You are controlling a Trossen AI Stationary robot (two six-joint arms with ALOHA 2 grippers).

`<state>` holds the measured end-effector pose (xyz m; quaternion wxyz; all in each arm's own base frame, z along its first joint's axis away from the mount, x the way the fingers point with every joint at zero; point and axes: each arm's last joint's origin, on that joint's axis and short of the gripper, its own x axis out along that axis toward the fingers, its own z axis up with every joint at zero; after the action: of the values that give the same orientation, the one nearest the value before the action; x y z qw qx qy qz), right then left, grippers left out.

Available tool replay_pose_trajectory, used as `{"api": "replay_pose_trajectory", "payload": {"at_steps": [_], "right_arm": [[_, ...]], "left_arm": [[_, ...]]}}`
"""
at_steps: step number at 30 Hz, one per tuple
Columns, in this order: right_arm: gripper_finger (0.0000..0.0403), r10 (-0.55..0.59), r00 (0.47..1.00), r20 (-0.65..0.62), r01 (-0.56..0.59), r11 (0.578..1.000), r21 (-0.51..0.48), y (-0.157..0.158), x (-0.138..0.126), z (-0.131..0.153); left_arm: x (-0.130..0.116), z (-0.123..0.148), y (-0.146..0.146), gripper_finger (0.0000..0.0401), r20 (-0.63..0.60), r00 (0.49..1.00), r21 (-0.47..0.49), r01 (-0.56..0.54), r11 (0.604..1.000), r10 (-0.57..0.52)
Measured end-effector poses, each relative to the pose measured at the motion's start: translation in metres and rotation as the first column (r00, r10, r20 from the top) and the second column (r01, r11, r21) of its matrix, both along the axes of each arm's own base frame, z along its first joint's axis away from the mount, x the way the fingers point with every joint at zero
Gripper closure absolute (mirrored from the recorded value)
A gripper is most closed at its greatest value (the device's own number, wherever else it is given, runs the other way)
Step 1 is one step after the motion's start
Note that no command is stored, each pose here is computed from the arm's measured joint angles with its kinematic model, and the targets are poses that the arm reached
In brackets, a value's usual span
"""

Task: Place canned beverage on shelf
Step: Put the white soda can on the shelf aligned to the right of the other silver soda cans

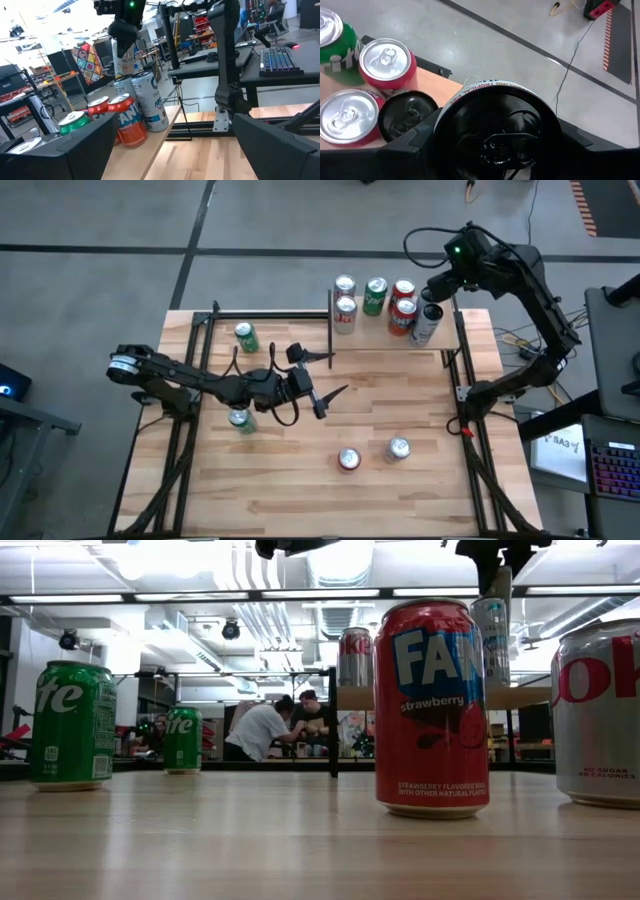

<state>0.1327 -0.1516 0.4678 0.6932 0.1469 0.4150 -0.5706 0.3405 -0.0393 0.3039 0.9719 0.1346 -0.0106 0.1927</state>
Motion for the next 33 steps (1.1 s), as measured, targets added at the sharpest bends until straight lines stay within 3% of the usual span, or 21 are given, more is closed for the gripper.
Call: {"api": "replay_pose_trajectory", "payload": {"at_steps": [7, 13, 20, 24, 27, 30, 33], "right_arm": [[0.0166, 0.003, 1.000, -0.003, -0.003, 1.000, -0.014, 0.003, -0.003, 0.002], [0.0166, 0.026, 0.999, 0.041, -0.021, 0.992, -0.124, 0.007, -0.008, 0.021], [0.0166, 0.075, 0.994, 0.080, -0.053, 0.969, -0.239, 0.014, -0.014, 0.043], [0.0166, 0.170, 0.971, 0.169, -0.109, 0.941, -0.319, 0.030, -0.019, 0.064], [0.0166, 0.357, 0.891, 0.280, -0.256, 0.906, -0.338, 0.046, -0.019, 0.077], [0.0166, 0.557, 0.721, 0.413, -0.483, 0.831, -0.277, 0.060, -0.012, 0.079], [0.0166, 0.638, 0.579, 0.507, -0.653, 0.736, -0.180, 0.071, -0.003, 0.072]], "left_arm": [[0.000, 0.000, -0.004, 0.0023, 0.002, 0.999, -0.002, 0.041, 0.999, -0.041], [0.002, -0.002, -0.006, 0.0023, -0.002, 0.994, 0.001, 0.112, 0.994, -0.112], [0.002, -0.002, -0.006, 0.0023, -0.009, 0.994, 0.002, 0.113, 0.994, -0.113], [0.003, -0.005, -0.006, 0.0023, -0.018, 0.993, 0.003, 0.113, 0.994, -0.113], [0.005, -0.009, -0.007, 0.0023, -0.028, 0.993, 0.003, 0.113, 0.994, -0.113], [0.007, -0.011, -0.007, 0.0023, -0.032, 0.993, 0.004, 0.113, 0.994, -0.113], [0.007, -0.011, -0.007, 0.0023, -0.028, 0.993, 0.003, 0.113, 0.994, -0.112]]}}
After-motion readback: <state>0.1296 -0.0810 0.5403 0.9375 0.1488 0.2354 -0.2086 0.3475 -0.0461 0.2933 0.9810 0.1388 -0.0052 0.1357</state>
